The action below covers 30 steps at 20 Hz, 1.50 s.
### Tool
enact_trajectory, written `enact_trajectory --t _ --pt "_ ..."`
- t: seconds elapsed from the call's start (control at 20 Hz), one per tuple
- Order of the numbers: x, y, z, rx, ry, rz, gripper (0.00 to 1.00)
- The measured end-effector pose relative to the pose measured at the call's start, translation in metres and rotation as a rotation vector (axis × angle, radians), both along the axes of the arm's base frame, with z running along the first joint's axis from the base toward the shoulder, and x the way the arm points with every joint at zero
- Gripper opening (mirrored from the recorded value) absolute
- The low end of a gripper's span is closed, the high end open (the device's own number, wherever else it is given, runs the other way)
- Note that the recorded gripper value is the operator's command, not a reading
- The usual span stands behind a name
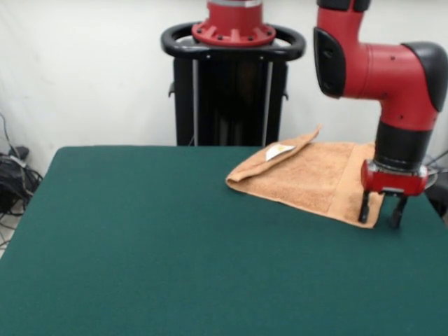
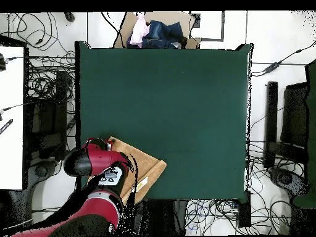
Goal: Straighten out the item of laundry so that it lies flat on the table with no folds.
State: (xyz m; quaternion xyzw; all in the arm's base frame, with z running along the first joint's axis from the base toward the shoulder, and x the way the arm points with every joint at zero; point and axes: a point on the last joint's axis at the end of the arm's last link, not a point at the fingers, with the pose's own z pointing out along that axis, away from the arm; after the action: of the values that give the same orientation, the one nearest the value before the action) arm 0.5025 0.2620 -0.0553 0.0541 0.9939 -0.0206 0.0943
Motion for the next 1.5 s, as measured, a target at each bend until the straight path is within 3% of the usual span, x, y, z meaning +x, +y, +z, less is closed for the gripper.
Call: enact_trajectory --t 0.2,0.25,1.05,1.5 --pt "0.0 0.0 0.0 -0.003 -0.002 0.002 1.0" --pt "0.001 -0.001 0.0 -0.004 -0.003 0.001 0.0" --pt "0.009 0.005 -0.001 -0.033 0.013 -0.013 0.0" --pt "0.021 0.007 0.0 -0.044 0.09 -0.033 0.0"
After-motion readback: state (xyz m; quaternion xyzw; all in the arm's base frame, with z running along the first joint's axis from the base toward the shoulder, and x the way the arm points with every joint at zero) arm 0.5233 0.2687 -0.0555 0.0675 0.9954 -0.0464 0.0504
